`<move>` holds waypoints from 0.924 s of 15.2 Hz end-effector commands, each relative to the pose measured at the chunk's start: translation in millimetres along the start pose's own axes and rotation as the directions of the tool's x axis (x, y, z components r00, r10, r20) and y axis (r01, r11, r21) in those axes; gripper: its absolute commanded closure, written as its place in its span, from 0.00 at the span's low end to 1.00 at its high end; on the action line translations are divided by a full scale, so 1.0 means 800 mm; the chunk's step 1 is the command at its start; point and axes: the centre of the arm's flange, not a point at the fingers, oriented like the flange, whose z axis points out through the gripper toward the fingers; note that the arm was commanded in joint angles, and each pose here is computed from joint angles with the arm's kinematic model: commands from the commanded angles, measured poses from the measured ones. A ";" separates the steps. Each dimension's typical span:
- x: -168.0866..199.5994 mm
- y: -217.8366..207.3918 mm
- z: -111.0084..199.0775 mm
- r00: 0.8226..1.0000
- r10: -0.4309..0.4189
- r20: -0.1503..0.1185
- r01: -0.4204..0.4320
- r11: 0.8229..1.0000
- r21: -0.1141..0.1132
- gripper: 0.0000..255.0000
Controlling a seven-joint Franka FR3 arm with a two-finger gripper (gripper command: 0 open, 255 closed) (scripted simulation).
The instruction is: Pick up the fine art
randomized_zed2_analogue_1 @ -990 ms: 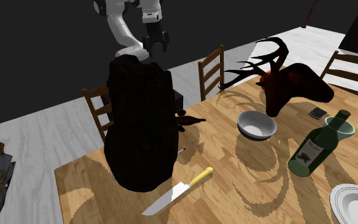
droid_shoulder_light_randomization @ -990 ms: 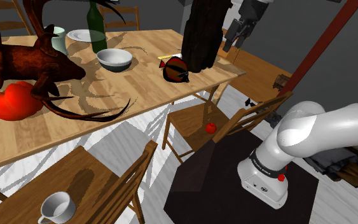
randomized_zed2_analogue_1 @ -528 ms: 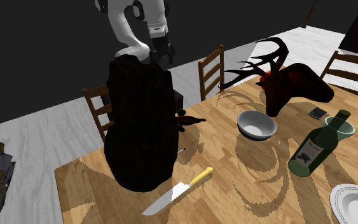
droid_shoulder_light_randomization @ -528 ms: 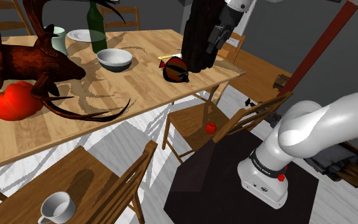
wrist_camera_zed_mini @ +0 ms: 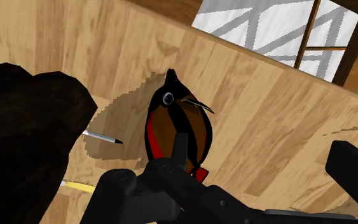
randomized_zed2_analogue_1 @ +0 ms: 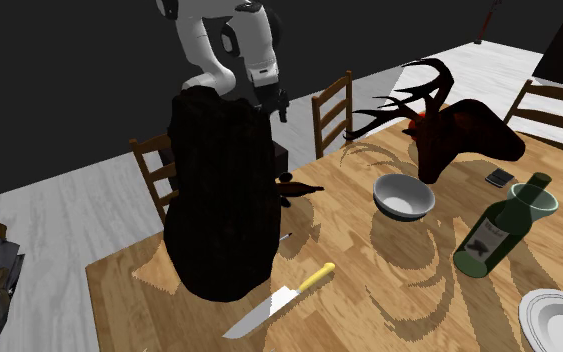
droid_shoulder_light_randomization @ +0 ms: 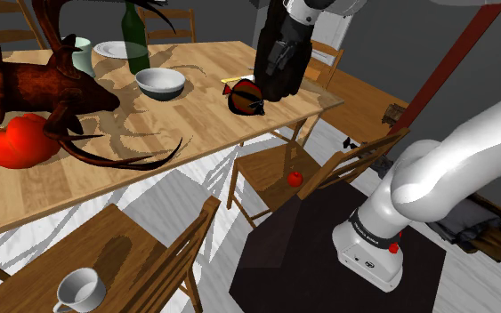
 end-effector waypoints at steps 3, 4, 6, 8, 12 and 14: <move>0.053 0.017 0.042 0.998 -0.059 -0.021 0.060 0.998 0.020 0.00; 0.065 0.021 0.051 0.997 -0.074 -0.026 0.074 0.997 0.025 0.00; 0.091 0.028 0.068 0.994 -0.102 -0.037 0.103 0.994 0.035 0.00; 0.117 0.035 0.086 0.990 -0.130 -0.048 0.133 0.990 0.045 0.00; 0.170 0.046 0.121 0.980 -0.186 -0.070 0.191 0.980 0.063 0.00; 0.197 0.049 0.138 0.973 -0.214 -0.082 0.220 0.973 0.071 0.00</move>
